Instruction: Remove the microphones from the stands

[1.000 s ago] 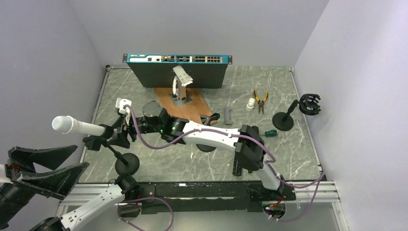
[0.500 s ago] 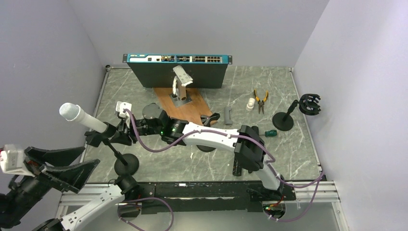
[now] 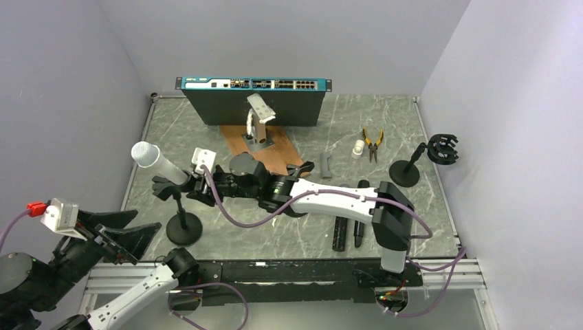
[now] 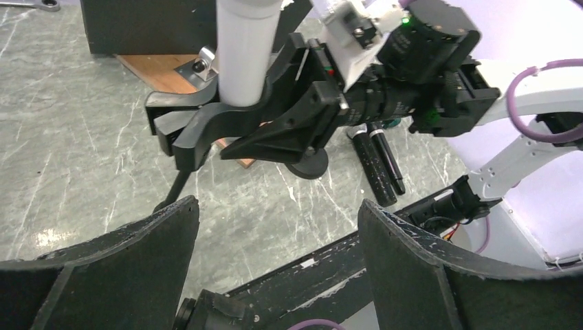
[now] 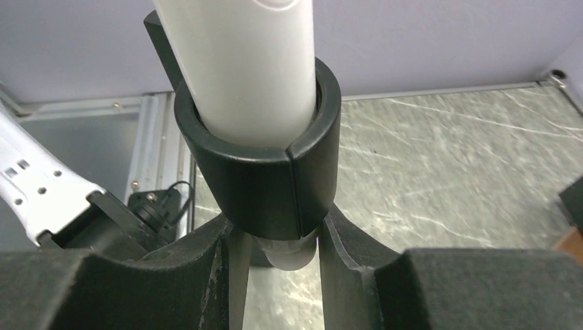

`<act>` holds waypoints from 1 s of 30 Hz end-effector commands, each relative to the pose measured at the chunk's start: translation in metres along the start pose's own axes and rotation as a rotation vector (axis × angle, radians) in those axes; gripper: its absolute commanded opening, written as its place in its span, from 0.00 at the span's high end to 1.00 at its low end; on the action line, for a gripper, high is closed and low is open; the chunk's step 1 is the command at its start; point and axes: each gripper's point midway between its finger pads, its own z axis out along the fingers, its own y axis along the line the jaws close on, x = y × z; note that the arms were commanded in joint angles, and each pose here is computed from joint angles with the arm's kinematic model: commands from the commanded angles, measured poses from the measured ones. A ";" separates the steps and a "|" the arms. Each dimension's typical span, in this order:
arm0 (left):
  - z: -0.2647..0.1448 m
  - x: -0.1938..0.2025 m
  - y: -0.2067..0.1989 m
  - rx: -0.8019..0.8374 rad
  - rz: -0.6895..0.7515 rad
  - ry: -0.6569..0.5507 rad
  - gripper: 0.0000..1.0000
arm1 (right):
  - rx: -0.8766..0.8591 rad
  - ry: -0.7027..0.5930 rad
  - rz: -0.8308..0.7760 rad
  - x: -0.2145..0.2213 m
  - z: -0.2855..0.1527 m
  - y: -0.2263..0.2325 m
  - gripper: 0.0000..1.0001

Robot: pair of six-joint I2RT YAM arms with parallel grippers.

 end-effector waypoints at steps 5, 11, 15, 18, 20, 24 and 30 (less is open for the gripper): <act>0.017 -0.010 -0.001 -0.015 -0.021 -0.063 0.13 | 0.119 -0.103 -0.105 -0.057 -0.042 -0.021 1.00; 0.039 0.001 -0.009 0.009 -0.024 -0.029 0.13 | 0.164 -0.087 -0.120 -0.055 -0.062 -0.025 1.00; 0.053 0.009 -0.015 0.027 -0.028 -0.011 0.13 | 0.186 -0.068 -0.117 -0.049 -0.082 -0.025 1.00; 0.058 0.009 -0.016 0.031 -0.024 -0.012 0.13 | 0.208 -0.046 -0.115 -0.043 -0.094 -0.026 1.00; 0.060 0.011 -0.013 0.014 -0.027 -0.015 0.12 | 0.223 -0.029 -0.113 -0.040 -0.101 -0.027 1.00; 0.068 0.023 -0.005 -0.020 -0.052 -0.014 0.09 | 0.225 -0.030 -0.108 -0.043 -0.111 -0.024 1.00; 0.086 0.044 -0.002 -0.025 -0.064 0.014 0.07 | 0.248 0.013 -0.089 -0.027 -0.113 -0.028 0.95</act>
